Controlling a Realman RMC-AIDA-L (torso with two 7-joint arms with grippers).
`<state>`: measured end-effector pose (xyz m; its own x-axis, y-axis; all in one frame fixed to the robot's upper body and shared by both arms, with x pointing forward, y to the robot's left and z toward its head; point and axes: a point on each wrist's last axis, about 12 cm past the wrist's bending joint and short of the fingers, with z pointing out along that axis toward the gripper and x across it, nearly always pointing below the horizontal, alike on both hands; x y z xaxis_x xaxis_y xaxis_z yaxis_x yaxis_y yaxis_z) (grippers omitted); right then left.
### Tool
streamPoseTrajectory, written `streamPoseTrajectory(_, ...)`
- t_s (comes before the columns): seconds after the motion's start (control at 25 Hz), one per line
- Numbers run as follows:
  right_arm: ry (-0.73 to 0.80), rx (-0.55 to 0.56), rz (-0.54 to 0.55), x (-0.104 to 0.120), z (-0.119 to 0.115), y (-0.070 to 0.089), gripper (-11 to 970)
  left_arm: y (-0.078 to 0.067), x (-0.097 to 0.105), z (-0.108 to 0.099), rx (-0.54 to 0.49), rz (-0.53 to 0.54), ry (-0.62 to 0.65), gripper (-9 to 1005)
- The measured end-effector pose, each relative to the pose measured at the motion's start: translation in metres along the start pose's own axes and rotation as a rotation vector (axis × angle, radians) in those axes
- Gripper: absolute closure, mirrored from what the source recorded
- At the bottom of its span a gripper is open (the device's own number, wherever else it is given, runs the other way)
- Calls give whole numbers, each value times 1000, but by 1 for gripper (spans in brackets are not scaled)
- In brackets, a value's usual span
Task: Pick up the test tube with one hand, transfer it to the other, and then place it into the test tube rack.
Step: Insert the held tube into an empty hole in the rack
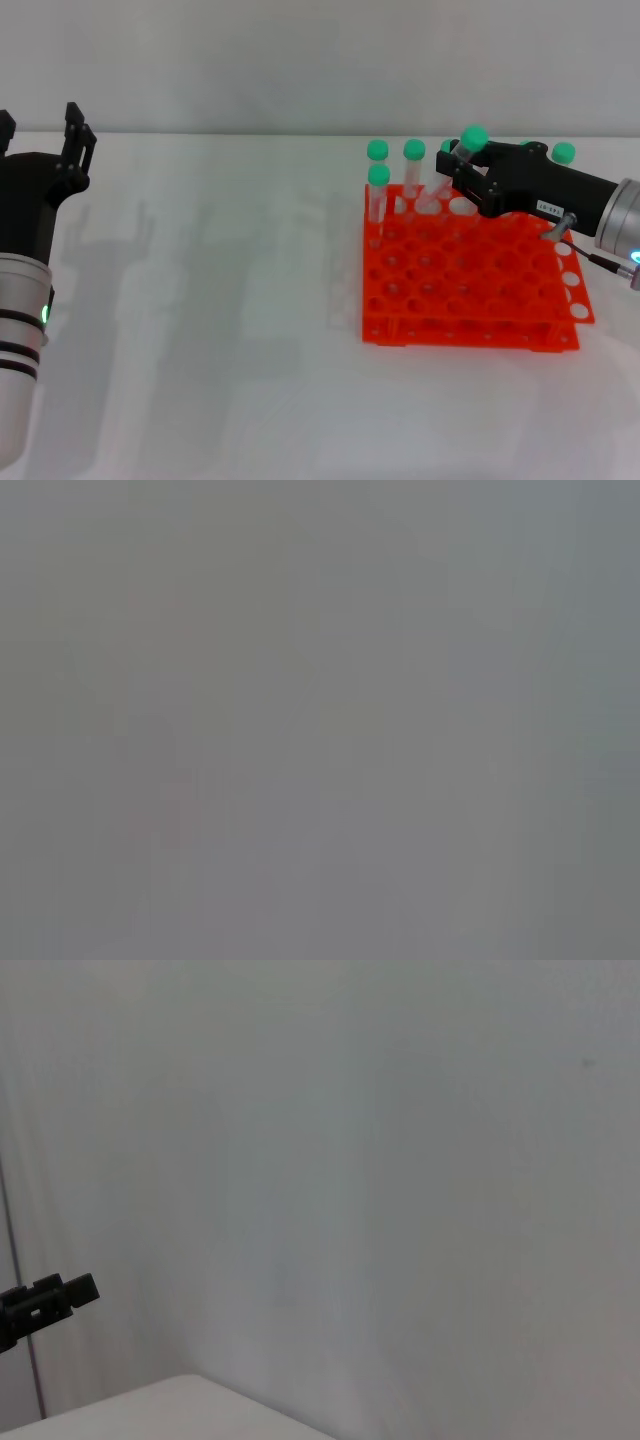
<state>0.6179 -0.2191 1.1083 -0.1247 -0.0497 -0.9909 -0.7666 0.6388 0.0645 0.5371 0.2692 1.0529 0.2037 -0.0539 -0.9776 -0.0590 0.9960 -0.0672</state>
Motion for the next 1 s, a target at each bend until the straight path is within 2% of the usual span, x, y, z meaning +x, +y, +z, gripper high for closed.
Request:
streamPoseTrajectory(0.32,34,-21,-21,4,11,9,769,0,0,-1,-1,0,2,248)
streamPoseTrajectory(1.0,86,5,-51,10,19,11,769,2,1,-3,-6,2,6,249)
